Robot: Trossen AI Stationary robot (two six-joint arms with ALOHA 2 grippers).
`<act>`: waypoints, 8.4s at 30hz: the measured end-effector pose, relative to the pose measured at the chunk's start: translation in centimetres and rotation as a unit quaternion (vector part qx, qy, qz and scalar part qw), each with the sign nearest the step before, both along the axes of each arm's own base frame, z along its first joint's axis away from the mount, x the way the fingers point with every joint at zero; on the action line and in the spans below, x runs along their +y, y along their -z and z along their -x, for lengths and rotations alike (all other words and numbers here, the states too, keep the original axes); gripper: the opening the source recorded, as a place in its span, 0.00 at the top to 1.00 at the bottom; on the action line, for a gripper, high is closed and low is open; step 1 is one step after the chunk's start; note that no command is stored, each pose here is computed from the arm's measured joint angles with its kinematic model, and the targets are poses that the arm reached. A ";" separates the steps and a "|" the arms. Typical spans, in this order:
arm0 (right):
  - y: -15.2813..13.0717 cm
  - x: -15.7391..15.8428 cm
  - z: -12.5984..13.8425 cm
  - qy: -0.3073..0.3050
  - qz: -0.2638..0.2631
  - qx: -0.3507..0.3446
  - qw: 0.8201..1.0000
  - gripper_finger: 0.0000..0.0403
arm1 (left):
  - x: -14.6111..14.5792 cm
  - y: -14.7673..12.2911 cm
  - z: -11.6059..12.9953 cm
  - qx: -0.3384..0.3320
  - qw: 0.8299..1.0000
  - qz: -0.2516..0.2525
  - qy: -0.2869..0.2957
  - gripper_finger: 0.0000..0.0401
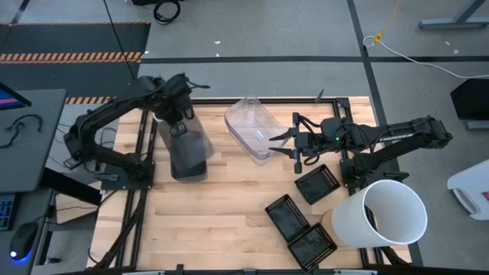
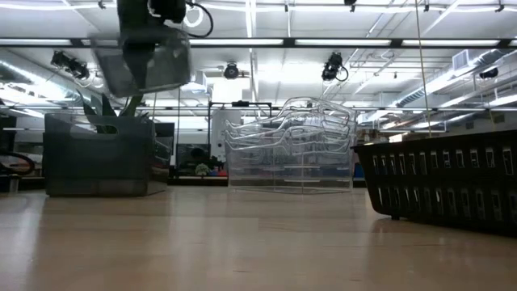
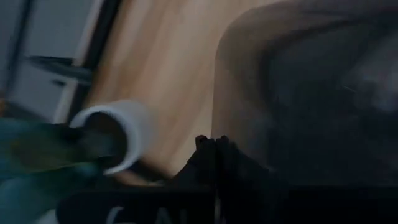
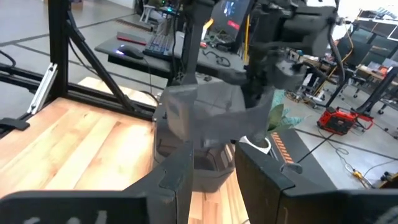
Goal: Stack baskets by color
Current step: Stack the bottom black bin on the top black bin, then stack the middle black basket on the top black basket
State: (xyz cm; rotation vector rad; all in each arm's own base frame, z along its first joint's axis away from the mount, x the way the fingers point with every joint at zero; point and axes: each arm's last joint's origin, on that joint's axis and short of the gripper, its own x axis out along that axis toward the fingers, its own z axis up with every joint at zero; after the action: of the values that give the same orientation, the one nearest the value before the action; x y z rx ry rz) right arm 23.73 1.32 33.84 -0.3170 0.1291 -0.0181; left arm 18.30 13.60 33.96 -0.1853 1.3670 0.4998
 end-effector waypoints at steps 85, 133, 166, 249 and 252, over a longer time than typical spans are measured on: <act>4.8 1.0 -4.1 -0.110 -0.023 0.126 0.986 0.69 | -11.8 3.7 -4.5 -0.220 0.965 -0.024 0.142 0.71; 8.7 7.8 -5.0 -0.041 -0.079 0.521 0.849 0.44 | -17.8 9.9 2.2 -0.582 0.801 -0.024 0.139 0.70; 10.1 -0.8 2.8 0.219 -0.177 0.639 0.716 0.51 | -17.8 10.1 2.1 -0.567 0.807 -0.044 0.160 0.70; 13.4 11.8 -9.7 -0.036 0.011 0.566 0.824 0.51 | -16.0 16.8 8.9 -0.658 0.731 -0.052 0.174 0.70; 14.3 11.5 -9.4 -0.040 0.021 0.574 0.817 0.51 | -16.0 16.7 8.9 -0.661 0.727 -0.057 0.176 0.70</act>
State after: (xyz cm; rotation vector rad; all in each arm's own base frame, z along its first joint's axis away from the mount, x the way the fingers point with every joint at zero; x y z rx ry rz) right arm 33.15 12.78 19.57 -0.3424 1.3296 0.2636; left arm 9.37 -2.37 17.27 -0.1199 -0.0702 0.0292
